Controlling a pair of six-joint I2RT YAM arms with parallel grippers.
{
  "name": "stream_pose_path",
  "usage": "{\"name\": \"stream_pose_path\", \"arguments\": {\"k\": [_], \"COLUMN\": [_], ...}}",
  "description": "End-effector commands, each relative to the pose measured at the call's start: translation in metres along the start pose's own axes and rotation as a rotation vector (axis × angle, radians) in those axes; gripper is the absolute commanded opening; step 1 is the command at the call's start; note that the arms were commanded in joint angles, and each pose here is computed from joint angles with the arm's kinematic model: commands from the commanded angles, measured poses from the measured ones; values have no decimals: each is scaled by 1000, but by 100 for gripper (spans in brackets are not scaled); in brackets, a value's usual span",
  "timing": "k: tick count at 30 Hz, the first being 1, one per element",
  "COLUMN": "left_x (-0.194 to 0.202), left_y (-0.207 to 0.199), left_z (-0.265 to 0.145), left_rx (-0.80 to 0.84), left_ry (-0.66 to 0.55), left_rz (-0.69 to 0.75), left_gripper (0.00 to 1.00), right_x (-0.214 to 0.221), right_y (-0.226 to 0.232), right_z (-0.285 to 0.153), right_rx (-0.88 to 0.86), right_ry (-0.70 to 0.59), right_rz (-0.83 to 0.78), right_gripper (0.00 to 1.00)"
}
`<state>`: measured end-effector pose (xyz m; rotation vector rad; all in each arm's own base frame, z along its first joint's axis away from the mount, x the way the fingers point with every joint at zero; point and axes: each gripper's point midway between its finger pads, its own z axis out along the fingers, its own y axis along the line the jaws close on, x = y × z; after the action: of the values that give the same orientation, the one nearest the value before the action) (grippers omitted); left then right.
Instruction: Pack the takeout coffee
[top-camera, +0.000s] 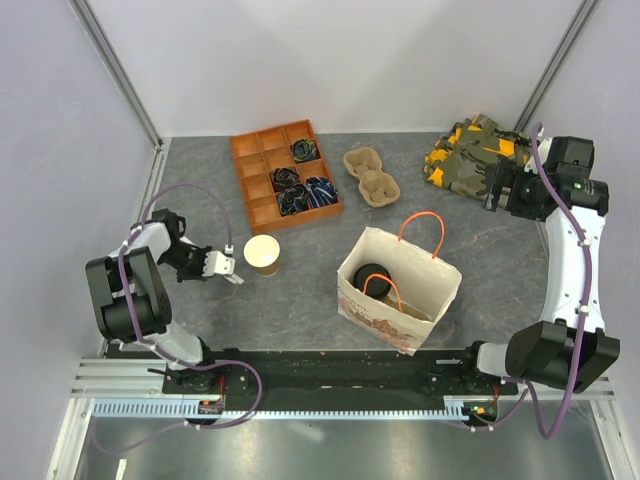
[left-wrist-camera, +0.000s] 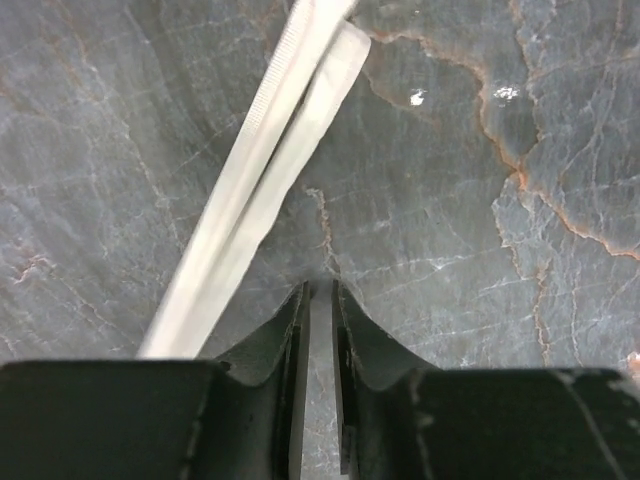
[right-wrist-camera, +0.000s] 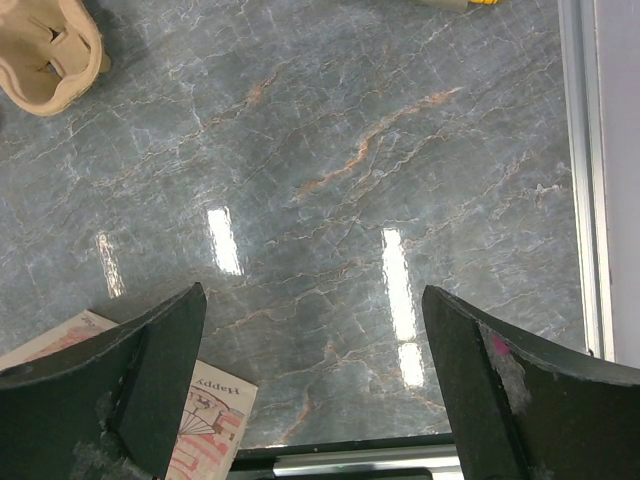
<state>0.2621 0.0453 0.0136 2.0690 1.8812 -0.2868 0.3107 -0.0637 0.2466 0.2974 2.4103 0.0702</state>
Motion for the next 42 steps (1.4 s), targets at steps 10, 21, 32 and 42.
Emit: {"name": "stream_pose_path", "arguments": {"k": [10,21,32,42], "left_x": [-32,-38,-26,-21], "left_y": [9,60,66,63], "left_z": [-26,-31,-11,4], "left_rx": [-68,-120,-60,-27], "left_ry": [-88,-80,-27,-5], "left_rz": [139,222,270,294], "left_gripper": [25,28,36,36], "right_x": [1,6,8,6], "right_y": [2,2,-2,-5], "right_z": [-6,-4,-8,-10], "right_rx": [-15,-16,-4,6], "right_ry": [-14,-3,-7,-11], "right_rz": [0,2,-19,-17], "right_gripper": [98,98,98,98]}}
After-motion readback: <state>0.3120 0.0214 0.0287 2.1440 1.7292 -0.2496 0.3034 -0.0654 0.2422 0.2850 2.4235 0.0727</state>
